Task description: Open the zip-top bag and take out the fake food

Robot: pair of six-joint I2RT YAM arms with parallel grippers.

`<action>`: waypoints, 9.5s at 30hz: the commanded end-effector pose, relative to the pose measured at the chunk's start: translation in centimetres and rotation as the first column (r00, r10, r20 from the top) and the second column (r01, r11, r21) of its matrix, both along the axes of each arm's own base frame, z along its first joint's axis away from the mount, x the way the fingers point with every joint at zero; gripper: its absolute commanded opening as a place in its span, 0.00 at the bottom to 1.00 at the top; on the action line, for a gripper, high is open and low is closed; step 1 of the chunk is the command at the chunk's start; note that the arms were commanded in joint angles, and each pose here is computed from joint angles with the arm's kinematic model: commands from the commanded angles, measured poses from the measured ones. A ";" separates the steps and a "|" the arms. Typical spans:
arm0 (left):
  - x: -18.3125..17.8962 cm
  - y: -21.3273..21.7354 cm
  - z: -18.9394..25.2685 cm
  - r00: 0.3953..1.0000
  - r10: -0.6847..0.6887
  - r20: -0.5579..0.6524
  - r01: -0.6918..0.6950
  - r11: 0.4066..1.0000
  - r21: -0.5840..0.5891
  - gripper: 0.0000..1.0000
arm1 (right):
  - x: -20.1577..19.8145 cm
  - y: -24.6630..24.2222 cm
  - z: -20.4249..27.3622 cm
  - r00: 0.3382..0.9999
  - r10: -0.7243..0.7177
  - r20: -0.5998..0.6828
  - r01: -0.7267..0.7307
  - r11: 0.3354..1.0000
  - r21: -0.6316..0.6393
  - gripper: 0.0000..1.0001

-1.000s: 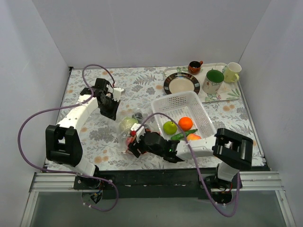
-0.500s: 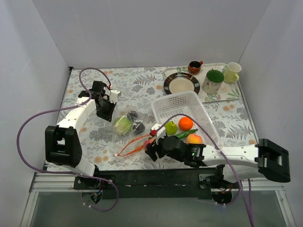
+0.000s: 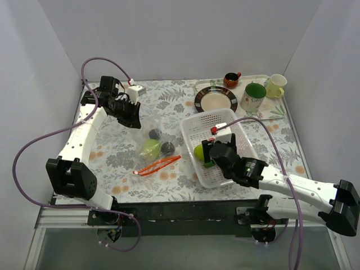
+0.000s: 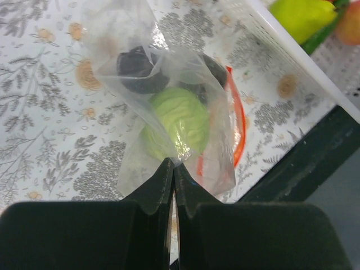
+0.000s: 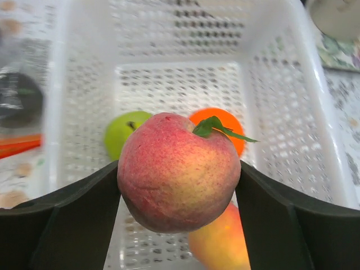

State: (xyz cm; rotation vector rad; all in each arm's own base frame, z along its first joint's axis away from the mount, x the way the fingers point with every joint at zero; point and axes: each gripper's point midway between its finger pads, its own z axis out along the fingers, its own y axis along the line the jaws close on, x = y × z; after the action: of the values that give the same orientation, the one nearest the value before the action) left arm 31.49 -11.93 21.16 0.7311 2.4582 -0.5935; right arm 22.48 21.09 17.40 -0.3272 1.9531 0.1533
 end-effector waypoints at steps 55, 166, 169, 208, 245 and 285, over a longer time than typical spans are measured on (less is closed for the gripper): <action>-3.7 6.9 -16.1 0.989 0.102 -0.109 -0.054 0.927 0.371 0.00 | -0.7 25.6 -9.6 0.893 0.445 -0.066 -0.450 0.885 -0.121 0.98; -6.1 6.9 -17.5 0.976 0.056 -0.211 0.030 0.923 0.384 0.00 | -2.6 28.8 -6.3 0.725 0.687 0.052 -0.688 0.719 0.094 0.47; -5.9 7.1 -17.6 0.978 0.061 -0.198 0.024 0.916 0.400 0.00 | -3.1 27.4 -4.4 0.729 0.681 0.077 -0.685 0.721 0.105 0.47; -1.8 3.5 -8.4 0.990 0.082 -0.115 -0.055 0.973 0.223 0.00 | 1.7 -3.0 3.9 0.998 -0.063 -0.013 0.063 0.998 -0.029 0.98; -3.9 7.1 -16.4 0.979 0.107 -0.174 -0.026 0.912 0.410 0.00 | -4.7 19.4 -9.2 0.824 0.566 0.005 -0.566 0.824 -0.044 0.82; -7.6 7.6 -19.3 0.944 0.016 -0.329 0.130 0.900 0.416 0.00 | 4.9 28.6 -8.8 0.851 0.512 0.121 -0.525 0.837 0.155 0.68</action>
State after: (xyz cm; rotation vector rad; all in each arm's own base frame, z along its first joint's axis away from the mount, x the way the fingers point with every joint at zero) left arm 24.65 -4.27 2.26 0.9080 2.9186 -0.1621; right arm 26.79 46.94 4.43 -0.7943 1.8375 0.5470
